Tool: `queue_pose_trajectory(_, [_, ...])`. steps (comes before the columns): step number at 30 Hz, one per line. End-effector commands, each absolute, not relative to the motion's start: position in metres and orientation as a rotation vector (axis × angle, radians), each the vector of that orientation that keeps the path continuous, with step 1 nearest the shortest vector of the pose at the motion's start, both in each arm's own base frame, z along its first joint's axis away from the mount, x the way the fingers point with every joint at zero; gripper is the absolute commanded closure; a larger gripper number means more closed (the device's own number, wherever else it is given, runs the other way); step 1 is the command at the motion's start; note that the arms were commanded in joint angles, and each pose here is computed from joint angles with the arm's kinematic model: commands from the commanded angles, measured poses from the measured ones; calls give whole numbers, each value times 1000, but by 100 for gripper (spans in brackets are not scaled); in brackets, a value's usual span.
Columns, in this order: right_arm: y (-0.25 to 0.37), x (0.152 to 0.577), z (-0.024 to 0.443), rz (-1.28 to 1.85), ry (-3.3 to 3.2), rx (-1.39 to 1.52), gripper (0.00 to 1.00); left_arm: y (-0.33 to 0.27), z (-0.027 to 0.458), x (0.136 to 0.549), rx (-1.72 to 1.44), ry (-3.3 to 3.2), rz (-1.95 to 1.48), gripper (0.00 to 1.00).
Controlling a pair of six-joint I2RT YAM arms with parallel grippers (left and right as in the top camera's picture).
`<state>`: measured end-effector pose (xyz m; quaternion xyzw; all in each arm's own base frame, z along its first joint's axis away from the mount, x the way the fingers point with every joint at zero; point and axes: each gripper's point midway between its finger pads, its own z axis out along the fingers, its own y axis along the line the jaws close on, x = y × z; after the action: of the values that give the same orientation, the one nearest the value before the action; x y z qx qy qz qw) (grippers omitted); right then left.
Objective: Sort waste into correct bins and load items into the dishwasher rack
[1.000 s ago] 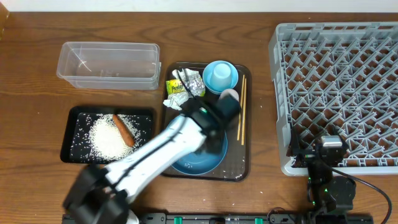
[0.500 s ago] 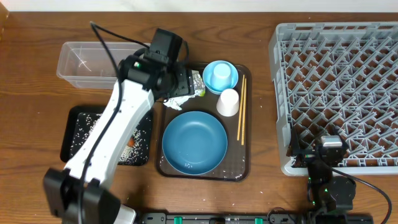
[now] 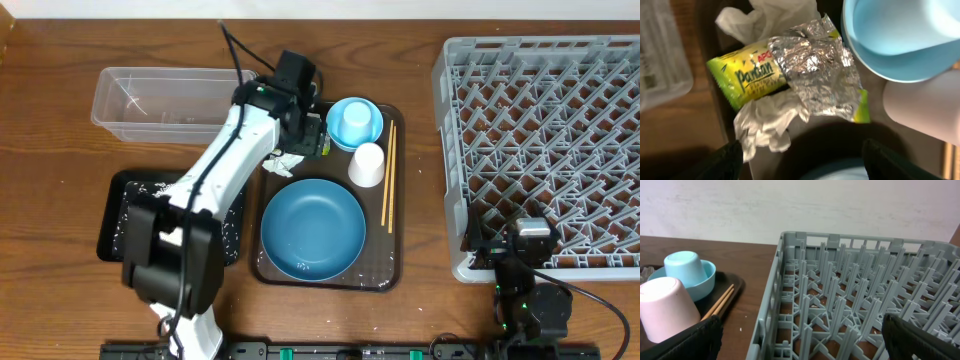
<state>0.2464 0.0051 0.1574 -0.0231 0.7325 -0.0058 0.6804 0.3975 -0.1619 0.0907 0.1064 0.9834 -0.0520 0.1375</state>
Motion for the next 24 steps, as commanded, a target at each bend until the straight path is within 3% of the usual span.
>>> queue_pose_trajectory(1, [4,246,156,-14,1646,-47,1,-163,73,403,392,2858,-104,22])
queue_pose_trajectory(12, [4,246,156,-14,1646,-47,1,-161,47,400,546,2891,-53,23])
queue_pose_trajectory(19, [4,246,156,-14,1646,-47,1,-156,42,397,545,2905,-21,40])
queue_pose_trajectory(24, [4,246,156,-14,1646,-47,1,-141,39,390,545,2939,87,39])
